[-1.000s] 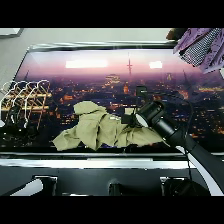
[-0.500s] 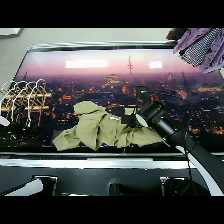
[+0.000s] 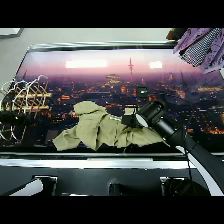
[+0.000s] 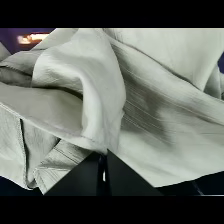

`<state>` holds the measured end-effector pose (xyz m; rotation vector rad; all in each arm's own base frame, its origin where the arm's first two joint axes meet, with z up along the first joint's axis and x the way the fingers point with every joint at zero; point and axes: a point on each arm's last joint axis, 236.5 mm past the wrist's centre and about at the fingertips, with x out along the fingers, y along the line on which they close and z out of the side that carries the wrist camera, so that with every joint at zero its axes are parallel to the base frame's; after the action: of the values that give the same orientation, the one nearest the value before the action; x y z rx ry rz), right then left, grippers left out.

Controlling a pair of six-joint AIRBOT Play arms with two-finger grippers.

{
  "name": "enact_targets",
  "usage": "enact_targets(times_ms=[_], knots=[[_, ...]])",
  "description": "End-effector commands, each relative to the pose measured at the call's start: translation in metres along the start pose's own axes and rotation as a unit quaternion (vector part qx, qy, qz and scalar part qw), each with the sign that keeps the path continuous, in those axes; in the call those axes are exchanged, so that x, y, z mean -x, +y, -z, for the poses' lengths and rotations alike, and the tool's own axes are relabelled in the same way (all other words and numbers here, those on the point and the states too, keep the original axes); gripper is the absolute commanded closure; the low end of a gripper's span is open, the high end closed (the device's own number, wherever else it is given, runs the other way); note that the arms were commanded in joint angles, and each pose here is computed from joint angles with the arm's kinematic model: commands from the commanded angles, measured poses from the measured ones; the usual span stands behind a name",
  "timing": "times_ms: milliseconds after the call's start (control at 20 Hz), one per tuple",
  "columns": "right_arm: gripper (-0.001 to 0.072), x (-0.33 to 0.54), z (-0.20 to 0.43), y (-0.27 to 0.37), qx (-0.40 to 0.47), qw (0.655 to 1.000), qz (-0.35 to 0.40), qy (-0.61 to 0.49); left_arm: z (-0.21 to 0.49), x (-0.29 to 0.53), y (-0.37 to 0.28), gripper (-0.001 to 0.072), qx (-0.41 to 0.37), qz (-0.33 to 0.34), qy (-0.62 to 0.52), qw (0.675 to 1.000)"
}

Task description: Fold the clothes and pants, and hang the long-sleeved shirts on hangers.

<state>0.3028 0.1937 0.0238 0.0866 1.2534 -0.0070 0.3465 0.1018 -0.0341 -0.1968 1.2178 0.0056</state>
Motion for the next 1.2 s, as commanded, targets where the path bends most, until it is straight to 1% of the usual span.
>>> enact_targets(times_ms=[0, 200, 350, 400, 500, 650, 750, 850, 900, 1000, 1100, 1150], knots=[[0.0679, 0.000, 0.001, -0.001, 0.000, 1.000, 0.001, 0.003, -0.043, 0.044, -0.025, 0.0678, -0.037, 0.008, -0.053, 0.998], [0.0679, 0.000, 0.001, -0.002, 0.001, 1.000, 0.003, 0.003, -0.092, 0.120, -0.068, 0.0679, -0.103, 0.002, -0.156, 0.982], [0.0680, 0.000, -0.004, -0.007, -0.004, 1.000, 0.014, -0.008, -0.097, 0.183, -0.107, 0.0679, -0.149, 0.004, -0.226, 0.962], [0.0680, 0.001, -0.007, -0.010, -0.015, 1.000, 0.020, -0.016, -0.086, 0.194, -0.119, 0.0679, -0.164, 0.011, -0.225, 0.960], [0.0680, 0.001, -0.013, -0.011, -0.042, 0.998, 0.022, -0.028, -0.049, 0.203, -0.142, 0.0678, -0.194, 0.036, -0.186, 0.963], [0.0680, 0.001, -0.015, -0.011, -0.052, 0.998, 0.021, -0.032, 0.005, 0.206, -0.170, 0.0679, -0.219, 0.072, -0.120, 0.966], [0.0680, 0.000, -0.016, -0.019, -0.073, 0.997, 0.029, -0.027, 0.027, 0.208, -0.181, 0.0680, -0.224, 0.078, -0.114, 0.965], [0.0680, -0.003, -0.014, -0.041, -0.113, 0.993, 0.043, 0.001, 0.054, 0.202, -0.185, 0.0682, -0.236, 0.083, -0.110, 0.962], [0.0680, -0.004, -0.014, -0.045, -0.125, 0.991, 0.036, 0.012, 0.069, 0.197, -0.187, 0.0682, -0.239, 0.092, -0.107, 0.961], [0.0680, -0.007, -0.018, -0.043, -0.132, 0.991, 0.004, 0.028, 0.103, 0.187, -0.198, 0.0683, -0.273, 0.126, -0.104, 0.948], [0.0680, -0.007, -0.022, -0.046, -0.139, 0.990, -0.002, 0.026, 0.136, 0.187, -0.227, 0.0682, -0.321, 0.199, -0.116, 0.919], [0.0680, -0.008, -0.026, -0.048, -0.137, 0.990, 0.001, 0.018, 0.147, 0.189, -0.238, 0.0681, -0.330, 0.228, -0.122, 0.908]])
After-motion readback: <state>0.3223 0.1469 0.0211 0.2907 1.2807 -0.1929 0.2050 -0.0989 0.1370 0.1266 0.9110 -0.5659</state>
